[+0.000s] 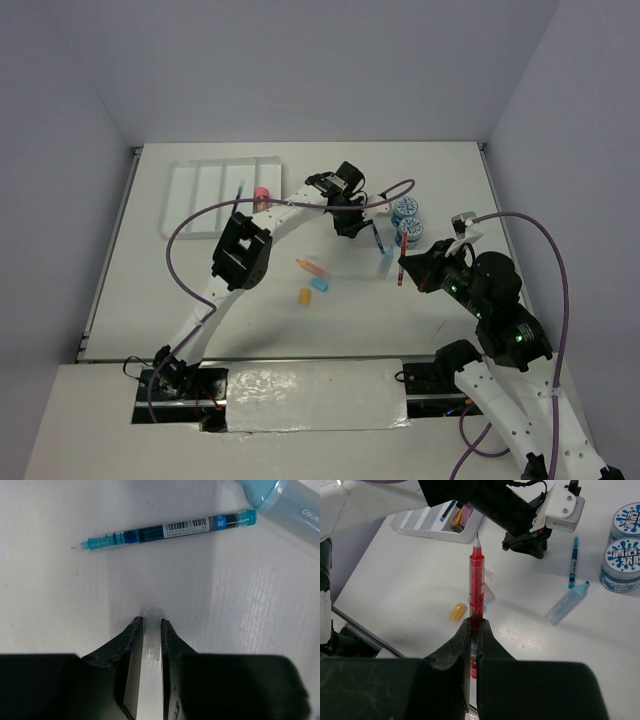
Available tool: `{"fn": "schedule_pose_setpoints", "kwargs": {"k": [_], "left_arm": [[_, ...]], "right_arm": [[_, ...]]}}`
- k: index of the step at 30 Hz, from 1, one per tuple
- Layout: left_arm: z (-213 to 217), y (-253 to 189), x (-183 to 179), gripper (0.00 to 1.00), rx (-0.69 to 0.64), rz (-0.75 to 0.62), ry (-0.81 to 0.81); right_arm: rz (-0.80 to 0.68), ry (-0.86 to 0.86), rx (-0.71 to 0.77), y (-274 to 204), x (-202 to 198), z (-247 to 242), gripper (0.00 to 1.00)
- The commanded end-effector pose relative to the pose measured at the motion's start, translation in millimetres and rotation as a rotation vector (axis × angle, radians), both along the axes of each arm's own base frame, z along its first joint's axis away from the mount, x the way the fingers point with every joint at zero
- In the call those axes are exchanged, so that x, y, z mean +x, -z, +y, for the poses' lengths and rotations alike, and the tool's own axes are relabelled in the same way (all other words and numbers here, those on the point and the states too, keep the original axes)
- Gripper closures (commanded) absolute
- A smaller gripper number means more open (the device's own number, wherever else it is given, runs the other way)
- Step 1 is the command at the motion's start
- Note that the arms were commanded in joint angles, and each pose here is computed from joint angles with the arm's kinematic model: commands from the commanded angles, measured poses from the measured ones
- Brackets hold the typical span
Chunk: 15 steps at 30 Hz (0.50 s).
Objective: Sort the stationery into containers
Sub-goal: Close the pen cap on the pen.
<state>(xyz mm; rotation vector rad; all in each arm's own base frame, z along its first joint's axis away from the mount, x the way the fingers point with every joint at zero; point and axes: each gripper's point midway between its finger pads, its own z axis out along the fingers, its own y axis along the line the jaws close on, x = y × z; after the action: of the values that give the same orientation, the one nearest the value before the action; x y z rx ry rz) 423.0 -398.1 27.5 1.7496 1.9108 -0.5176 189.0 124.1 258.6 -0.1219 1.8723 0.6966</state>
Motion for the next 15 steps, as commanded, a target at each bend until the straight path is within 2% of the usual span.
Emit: {"fn": "schedule_pose_setpoints", "kwargs": {"k": [1, 3, 6, 7, 9, 10, 12, 15], "left_arm": [[17.1, 9.1, -13.2, 1.00, 0.058, 0.064, -0.032], [8.3, -12.0, -8.7, 1.00, -0.011, 0.046, -0.042], [7.7, -70.7, 0.9, 1.00, -0.166, 0.010, -0.133], [5.7, -106.8, 4.8, 1.00, -0.268, -0.034, -0.185], [17.2, -152.3, 2.1, 1.00, -0.376, -0.059, -0.297], [15.9, -182.6, 9.3, 1.00, -0.464, -0.113, -0.329], [32.5, -225.6, 5.0, 1.00, -0.555, -0.138, -0.475], [52.4, -271.1, -10.8, 1.00, -0.696, -0.083, -0.668]], "right_arm": [[-0.072, -0.022, 0.014, -20.6, -2.2, 2.5, 1.00], [-0.067, -0.023, 0.010, -18.3, -0.9, 2.8, 1.00], [-0.068, -0.044, 0.015, -17.0, -1.3, 6.6, 1.00], [-0.067, -0.052, 0.018, -16.8, -1.5, 8.2, 1.00], [-0.050, -0.075, 0.021, -13.1, -1.5, 12.7, 1.00], [-0.044, -0.085, 0.024, -12.3, -1.5, 14.9, 1.00], [-0.017, -0.123, 0.036, -4.7, 0.9, 23.6, 1.00], [0.028, -0.198, 0.081, 8.0, 7.0, 43.2, 1.00]]}}
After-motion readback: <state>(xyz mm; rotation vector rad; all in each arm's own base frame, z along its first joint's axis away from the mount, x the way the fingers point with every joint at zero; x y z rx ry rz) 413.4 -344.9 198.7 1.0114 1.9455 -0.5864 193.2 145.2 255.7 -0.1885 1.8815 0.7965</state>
